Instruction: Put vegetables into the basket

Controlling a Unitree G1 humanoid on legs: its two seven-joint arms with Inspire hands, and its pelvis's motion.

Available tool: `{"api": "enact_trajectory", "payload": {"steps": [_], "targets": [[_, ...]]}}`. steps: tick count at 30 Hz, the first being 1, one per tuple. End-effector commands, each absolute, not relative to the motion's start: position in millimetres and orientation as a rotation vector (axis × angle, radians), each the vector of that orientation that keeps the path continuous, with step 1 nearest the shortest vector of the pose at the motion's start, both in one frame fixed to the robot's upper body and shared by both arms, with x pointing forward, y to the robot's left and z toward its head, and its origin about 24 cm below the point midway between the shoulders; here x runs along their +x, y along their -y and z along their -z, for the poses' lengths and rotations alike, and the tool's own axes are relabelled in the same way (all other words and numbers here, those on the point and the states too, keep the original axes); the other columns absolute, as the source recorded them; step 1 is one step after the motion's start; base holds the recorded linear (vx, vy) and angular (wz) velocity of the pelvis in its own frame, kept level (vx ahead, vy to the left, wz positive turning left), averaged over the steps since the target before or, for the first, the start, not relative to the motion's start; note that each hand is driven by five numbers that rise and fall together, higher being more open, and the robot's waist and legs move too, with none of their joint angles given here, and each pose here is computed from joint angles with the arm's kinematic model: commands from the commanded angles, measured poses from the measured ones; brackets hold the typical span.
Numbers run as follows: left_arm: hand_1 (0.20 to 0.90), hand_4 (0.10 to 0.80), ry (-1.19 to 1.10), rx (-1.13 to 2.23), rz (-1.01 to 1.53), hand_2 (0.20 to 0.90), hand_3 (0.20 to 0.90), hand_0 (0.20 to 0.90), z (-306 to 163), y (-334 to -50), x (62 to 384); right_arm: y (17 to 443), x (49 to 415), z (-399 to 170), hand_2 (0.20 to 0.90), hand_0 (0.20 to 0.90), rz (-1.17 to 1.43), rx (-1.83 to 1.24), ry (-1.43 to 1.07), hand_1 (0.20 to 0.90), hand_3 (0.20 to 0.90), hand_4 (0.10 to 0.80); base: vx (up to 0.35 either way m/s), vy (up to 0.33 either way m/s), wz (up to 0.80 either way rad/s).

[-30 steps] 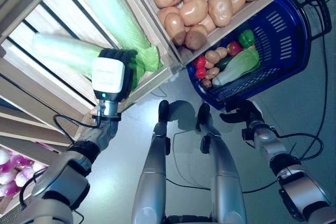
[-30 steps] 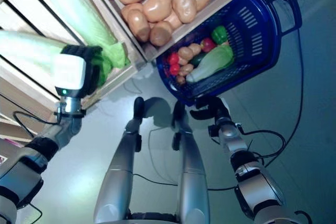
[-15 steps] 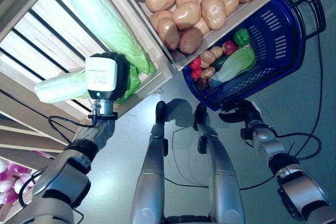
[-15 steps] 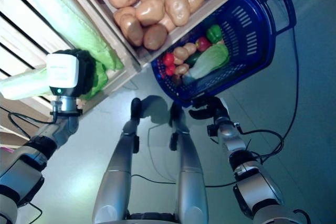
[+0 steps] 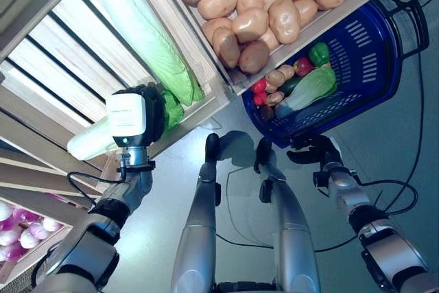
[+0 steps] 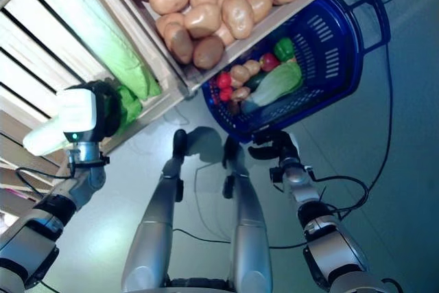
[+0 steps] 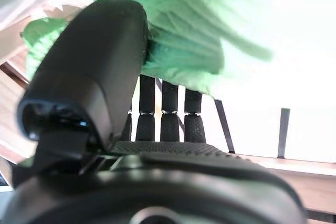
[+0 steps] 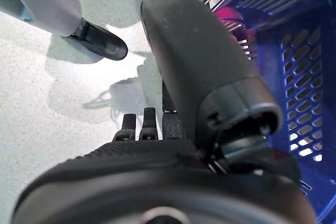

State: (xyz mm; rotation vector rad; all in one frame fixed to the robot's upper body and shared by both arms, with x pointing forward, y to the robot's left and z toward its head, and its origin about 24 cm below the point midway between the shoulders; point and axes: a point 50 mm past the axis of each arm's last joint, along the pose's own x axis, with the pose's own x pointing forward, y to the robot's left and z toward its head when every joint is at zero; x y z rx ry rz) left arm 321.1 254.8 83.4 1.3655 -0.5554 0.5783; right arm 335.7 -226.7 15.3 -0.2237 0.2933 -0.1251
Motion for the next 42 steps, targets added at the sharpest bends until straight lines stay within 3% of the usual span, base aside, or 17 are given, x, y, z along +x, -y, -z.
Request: {"api": "enact_trajectory", "payload": {"steps": [1,25,32,42], "targets": [[0.900,0.800,0.601,1.271,-0.696,0.900,0.900,0.900,-93,-258,316,245,329,-19,0.900,0.900,0.199,-0.216,-0.259,0.900,0.900,0.800,0.027,-0.021,0.04],[0.900,0.800,0.627,1.048,-0.709,0.900,0.900,0.900,-100,-251,304,246,317,-4,0.900,0.900,0.213,-0.202,-0.307,0.900,0.900,0.800,0.002,-0.002,0.01],[0.900,0.800,0.438,0.883,-0.572,0.900,0.900,0.900,-94,-252,301,250,309,3,0.900,0.900,0.241,-0.196,-0.323,0.900,0.900,0.800,0.000,-0.004,0.01],[0.900,0.800,0.294,0.917,-0.491,0.900,0.900,0.900,-98,-268,294,265,303,4,0.900,0.900,0.269,-0.204,-0.337,0.900,0.900,0.800,0.000,0.001,0.03]]}}
